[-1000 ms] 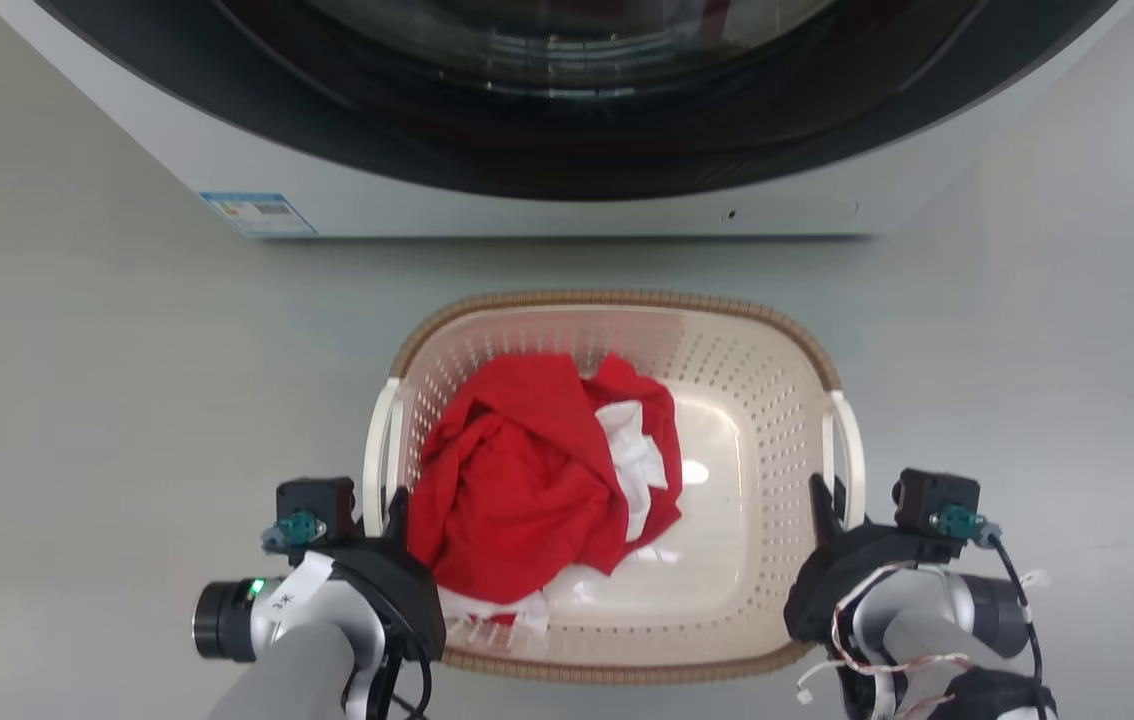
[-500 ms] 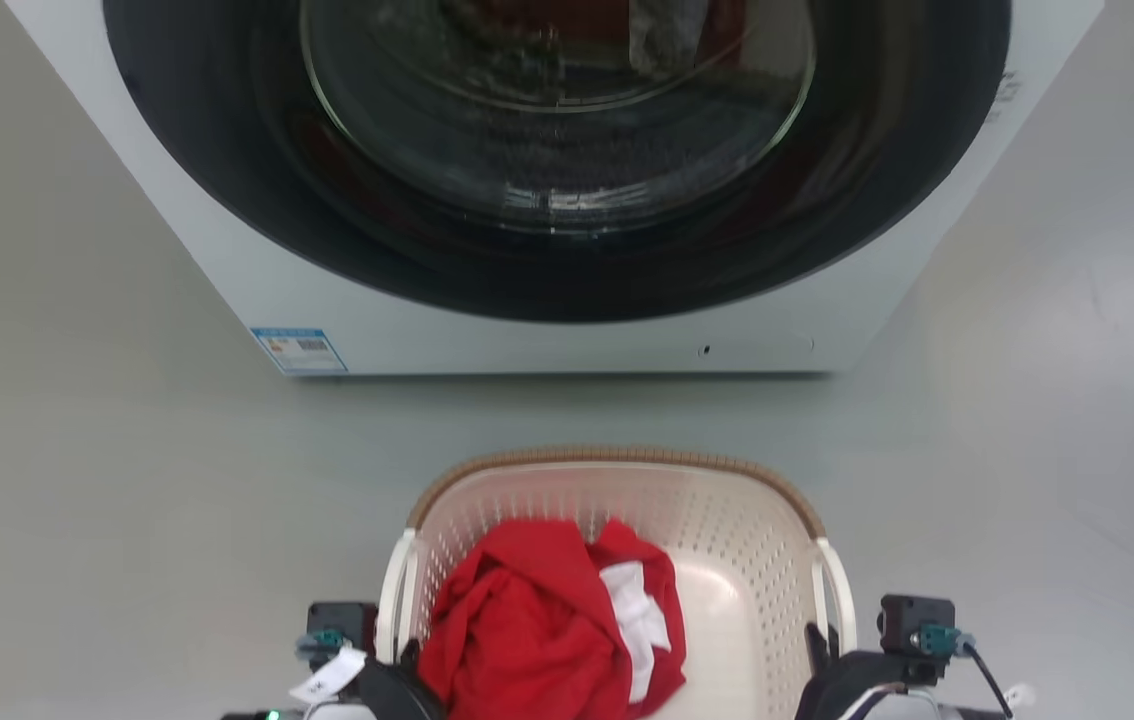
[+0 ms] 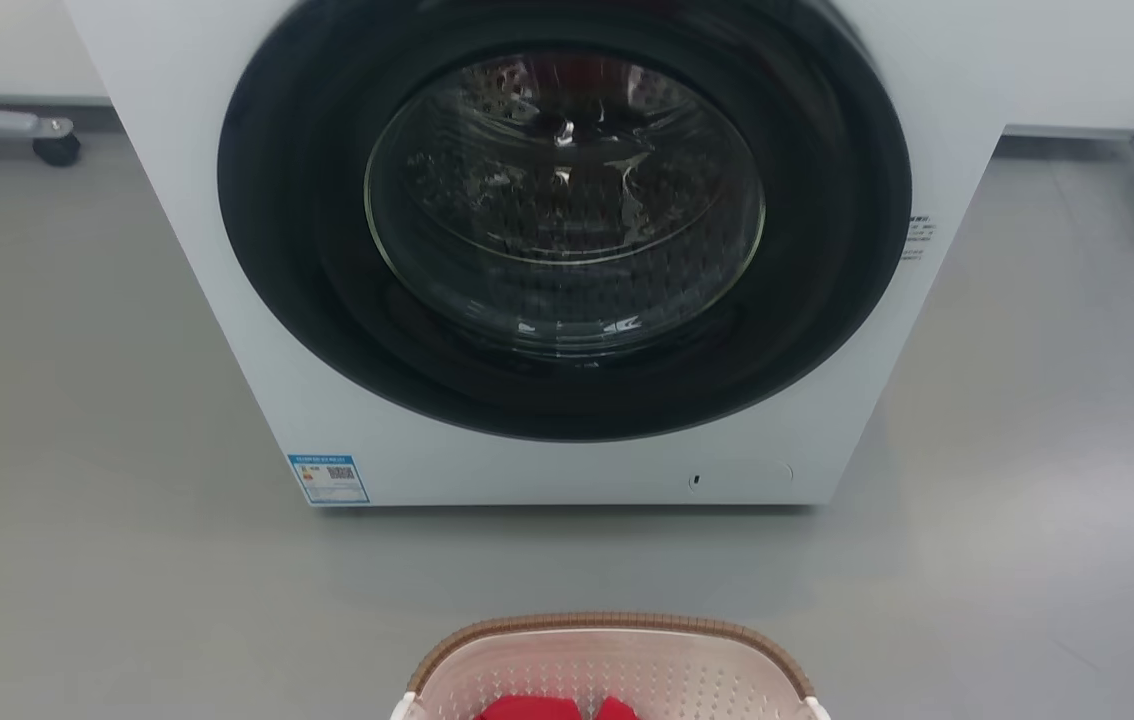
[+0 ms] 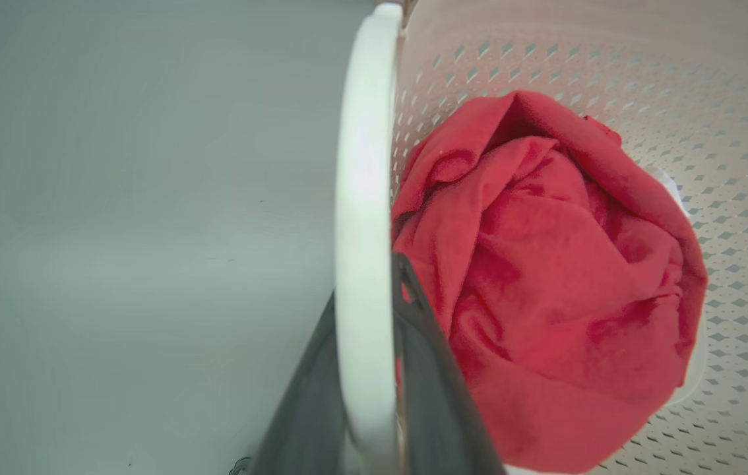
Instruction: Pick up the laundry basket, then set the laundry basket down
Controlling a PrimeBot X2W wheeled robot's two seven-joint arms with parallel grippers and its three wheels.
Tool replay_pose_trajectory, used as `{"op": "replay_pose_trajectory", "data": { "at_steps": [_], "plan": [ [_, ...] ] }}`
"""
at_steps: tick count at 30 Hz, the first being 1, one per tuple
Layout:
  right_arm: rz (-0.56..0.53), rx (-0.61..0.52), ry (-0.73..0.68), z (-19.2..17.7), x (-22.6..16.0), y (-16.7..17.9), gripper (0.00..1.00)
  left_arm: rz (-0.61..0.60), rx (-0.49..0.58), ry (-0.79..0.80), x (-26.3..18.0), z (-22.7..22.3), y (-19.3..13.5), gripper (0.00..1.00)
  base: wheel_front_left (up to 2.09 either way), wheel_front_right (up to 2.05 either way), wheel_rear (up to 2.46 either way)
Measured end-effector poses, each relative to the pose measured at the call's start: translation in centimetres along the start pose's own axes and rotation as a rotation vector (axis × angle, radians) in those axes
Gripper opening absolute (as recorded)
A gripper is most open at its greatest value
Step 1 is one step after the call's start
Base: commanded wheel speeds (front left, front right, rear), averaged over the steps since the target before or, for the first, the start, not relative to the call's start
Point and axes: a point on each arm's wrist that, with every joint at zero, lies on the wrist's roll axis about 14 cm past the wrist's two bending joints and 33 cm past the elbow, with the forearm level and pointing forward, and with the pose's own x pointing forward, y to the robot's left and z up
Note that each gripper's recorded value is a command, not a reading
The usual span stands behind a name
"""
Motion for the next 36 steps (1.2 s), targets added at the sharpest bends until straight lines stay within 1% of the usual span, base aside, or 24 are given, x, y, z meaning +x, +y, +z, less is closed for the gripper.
{"op": "replay_pose_trajectory", "data": {
  "at_steps": [4,8,12,16,36],
  "plan": [
    [0.008,-0.003,0.001,-0.5,-1.0,0.4,0.0,0.0,0.001,0.002,-0.9,-0.6,-0.1,0.0,0.0,0.0,0.0],
    [0.013,0.002,-0.015,-0.2,-1.7,0.7,0.0,-0.001,0.014,-0.012,-1.4,-0.2,-0.2,0.0,0.0,0.0,0.0],
    [0.012,0.011,-0.009,-0.6,-2.1,0.6,0.0,-0.007,0.016,-0.008,-1.7,-0.3,-0.5,0.0,0.0,0.0,0.0],
    [0.012,0.013,-0.002,-0.9,-2.3,0.6,0.0,-0.007,0.012,0.01,-1.8,-0.9,-0.5,0.0,0.0,0.0,0.0],
    [0.0,0.042,0.024,-1.8,-2.4,0.3,0.0,-0.006,0.028,0.042,-1.6,-1.5,-0.7,0.0,0.0,0.0,0.0]
  ]
}}
